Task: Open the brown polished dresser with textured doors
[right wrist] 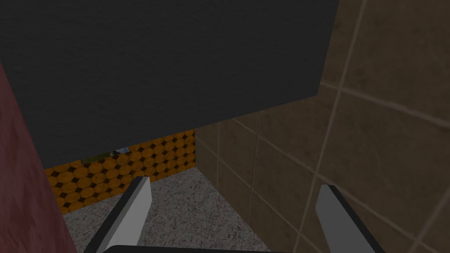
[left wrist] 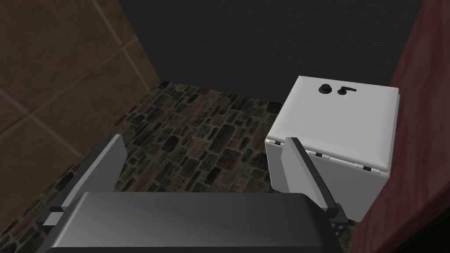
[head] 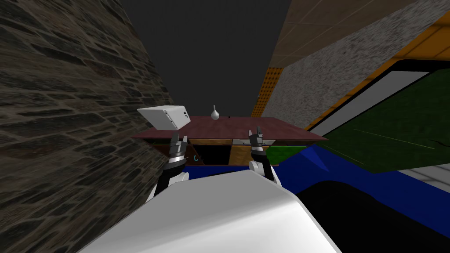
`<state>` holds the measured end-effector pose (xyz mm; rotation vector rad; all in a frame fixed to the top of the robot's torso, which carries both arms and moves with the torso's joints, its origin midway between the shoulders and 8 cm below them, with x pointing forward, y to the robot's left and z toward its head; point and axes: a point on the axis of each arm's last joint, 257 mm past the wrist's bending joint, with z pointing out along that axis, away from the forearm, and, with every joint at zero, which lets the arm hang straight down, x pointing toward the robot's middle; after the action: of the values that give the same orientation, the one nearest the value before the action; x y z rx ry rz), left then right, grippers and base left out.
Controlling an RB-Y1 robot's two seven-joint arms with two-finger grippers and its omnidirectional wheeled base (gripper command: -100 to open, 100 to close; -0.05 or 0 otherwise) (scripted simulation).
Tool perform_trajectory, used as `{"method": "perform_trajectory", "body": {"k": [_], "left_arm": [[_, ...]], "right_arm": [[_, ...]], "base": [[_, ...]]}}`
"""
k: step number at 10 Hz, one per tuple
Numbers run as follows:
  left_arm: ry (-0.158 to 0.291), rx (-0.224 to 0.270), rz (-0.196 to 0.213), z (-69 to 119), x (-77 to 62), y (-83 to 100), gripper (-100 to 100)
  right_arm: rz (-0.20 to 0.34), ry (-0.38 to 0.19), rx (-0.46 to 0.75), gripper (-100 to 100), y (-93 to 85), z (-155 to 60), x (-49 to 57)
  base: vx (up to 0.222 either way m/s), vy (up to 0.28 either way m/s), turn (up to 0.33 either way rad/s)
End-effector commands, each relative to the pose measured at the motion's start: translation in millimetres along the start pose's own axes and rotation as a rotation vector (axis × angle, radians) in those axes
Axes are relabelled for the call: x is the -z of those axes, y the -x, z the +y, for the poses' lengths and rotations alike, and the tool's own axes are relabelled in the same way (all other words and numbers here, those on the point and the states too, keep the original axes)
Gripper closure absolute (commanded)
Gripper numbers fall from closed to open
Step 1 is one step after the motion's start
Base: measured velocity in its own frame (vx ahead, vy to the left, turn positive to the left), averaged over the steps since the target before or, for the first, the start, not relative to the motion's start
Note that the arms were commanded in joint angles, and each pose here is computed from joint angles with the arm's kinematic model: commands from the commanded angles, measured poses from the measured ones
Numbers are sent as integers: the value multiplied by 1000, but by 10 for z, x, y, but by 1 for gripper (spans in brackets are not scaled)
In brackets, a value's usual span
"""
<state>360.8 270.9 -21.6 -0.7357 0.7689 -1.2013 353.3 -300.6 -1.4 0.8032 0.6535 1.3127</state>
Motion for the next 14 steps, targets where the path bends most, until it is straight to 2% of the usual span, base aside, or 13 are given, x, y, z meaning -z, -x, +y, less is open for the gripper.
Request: {"method": "perform_trajectory", "body": {"k": [1,9,10,14], "left_arm": [[0,0,0,0,0,0,0],[0,0,0,-2,0,0,0],[0,0,0,-2,0,0,0],[0,0,0,1,0,-1,0]], "right_arm": [[0,0,0,0,0,0,0],[0,0,0,0,0,2,0],[37,-13,37,-100,-47,-37,2],[157,-77,215,-100,-184,-252,42]], "base": [[0,0,0],[0,0,0],[5,21,2],[-7,75,-5]]}}
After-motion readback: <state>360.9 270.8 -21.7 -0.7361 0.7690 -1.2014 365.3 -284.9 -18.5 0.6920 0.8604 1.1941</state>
